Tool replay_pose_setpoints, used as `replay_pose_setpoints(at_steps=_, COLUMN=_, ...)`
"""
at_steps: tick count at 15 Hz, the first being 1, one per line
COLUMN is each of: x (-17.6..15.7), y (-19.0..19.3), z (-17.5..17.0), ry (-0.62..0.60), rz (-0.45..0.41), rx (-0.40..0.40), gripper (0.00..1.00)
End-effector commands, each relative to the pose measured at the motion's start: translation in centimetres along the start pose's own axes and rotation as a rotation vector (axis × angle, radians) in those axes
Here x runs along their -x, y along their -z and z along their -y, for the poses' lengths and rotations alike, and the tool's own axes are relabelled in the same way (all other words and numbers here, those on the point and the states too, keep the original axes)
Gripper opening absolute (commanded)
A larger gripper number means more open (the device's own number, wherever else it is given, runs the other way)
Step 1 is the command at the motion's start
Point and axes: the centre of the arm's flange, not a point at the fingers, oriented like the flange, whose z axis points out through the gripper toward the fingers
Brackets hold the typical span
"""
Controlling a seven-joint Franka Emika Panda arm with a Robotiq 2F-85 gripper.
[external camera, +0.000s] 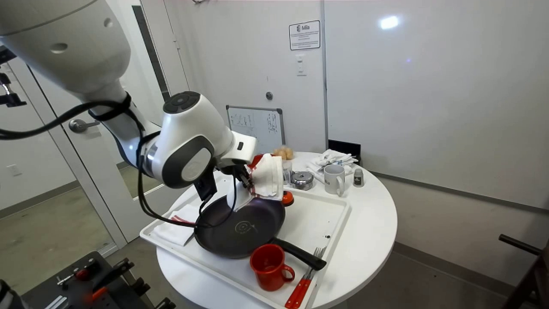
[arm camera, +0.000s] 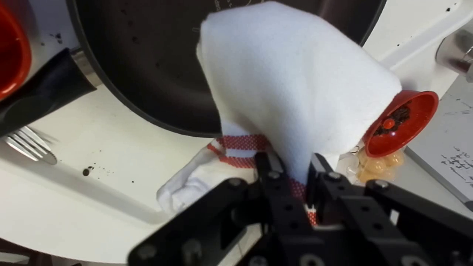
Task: Move the towel to the right
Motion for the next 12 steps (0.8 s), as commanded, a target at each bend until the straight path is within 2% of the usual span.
replay_pose_setpoints(at_steps=1, x=-2.8, y=-0.3, z=-0.7, ry=-0.040, rz=-0.043, rx=0.009, gripper=0.04)
replay_pose_setpoints(at_steps=6, x=-7.0, y=-0.3, z=-2.3, ry=-0.061, rz=-0.085, rx=0.079, gripper=0.04)
replay_pose_setpoints(at_steps=12, x=-10.8, y=-2.5, z=-4.2, ry=-0.036, rz=-0.026, rx=0.212, gripper=0.04)
